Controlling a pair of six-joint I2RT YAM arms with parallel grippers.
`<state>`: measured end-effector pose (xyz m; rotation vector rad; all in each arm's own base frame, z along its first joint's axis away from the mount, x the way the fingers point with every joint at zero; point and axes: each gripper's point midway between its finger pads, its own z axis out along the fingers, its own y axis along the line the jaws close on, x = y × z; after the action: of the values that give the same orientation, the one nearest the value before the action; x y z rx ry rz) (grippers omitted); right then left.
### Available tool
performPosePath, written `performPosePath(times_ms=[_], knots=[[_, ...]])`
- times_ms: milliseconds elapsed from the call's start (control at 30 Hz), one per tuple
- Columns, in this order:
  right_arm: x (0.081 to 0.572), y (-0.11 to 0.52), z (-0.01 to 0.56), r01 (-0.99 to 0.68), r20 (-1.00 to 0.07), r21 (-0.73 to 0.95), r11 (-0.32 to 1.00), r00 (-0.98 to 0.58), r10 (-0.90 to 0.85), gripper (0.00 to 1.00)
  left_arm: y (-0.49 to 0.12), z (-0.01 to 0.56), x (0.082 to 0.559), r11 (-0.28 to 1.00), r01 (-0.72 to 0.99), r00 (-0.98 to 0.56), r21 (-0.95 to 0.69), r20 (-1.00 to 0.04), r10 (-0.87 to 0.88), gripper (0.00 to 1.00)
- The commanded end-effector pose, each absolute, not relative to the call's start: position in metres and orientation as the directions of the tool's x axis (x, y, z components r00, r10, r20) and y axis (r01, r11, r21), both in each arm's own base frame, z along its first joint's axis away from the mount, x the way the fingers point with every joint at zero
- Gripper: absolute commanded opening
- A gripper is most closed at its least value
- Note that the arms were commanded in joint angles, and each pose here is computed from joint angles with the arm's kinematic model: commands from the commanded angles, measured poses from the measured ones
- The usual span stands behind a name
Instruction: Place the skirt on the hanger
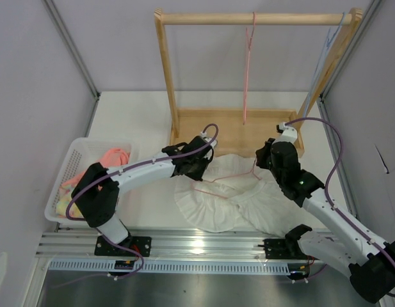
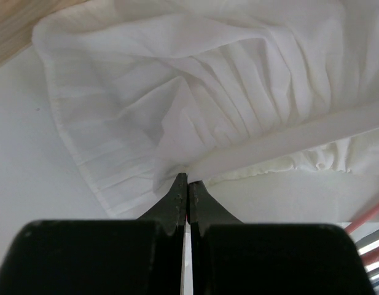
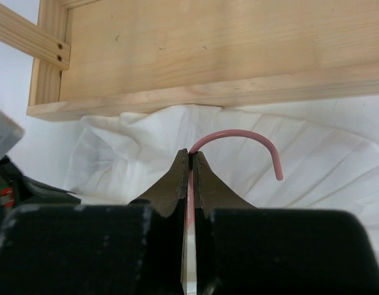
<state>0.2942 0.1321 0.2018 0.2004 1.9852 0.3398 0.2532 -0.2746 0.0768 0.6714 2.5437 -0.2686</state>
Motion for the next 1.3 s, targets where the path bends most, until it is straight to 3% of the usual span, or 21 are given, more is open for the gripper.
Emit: performPosePath(times_ms=[0, 433, 867, 1133, 1267], knots=[[0.305, 0.106, 0.217, 0.04, -0.896, 0.277, 0.96, -0.35, 0.273, 0.0, -0.24, 0.088, 0.249, 0.88, 0.475, -0.767, 0.019, -0.48, 0.425, 0.0], [0.326, 0.079, 0.215, 0.166, -0.912, 0.248, 0.954, -0.293, 0.288, 0.0, -0.222, 0.089, 0.222, 0.876, 0.482, -0.782, -0.024, -0.462, 0.418, 0.0], [0.316, 0.088, 0.193, 0.126, -0.929, 0.192, 0.973, -0.298, 0.222, 0.0, -0.234, 0.164, 0.246, 0.904, 0.422, -0.748, -0.062, -0.588, 0.308, 0.0], [0.303, 0.106, 0.192, 0.137, -0.95, 0.141, 0.98, -0.261, 0.173, 0.0, -0.239, 0.174, 0.249, 0.903, 0.423, -0.751, -0.071, -0.586, 0.305, 0.0], [0.297, 0.125, 0.192, 0.066, -0.931, 0.208, 0.976, -0.293, 0.218, 0.0, -0.243, 0.164, 0.251, 0.904, 0.422, -0.761, -0.073, -0.57, 0.31, 0.0]])
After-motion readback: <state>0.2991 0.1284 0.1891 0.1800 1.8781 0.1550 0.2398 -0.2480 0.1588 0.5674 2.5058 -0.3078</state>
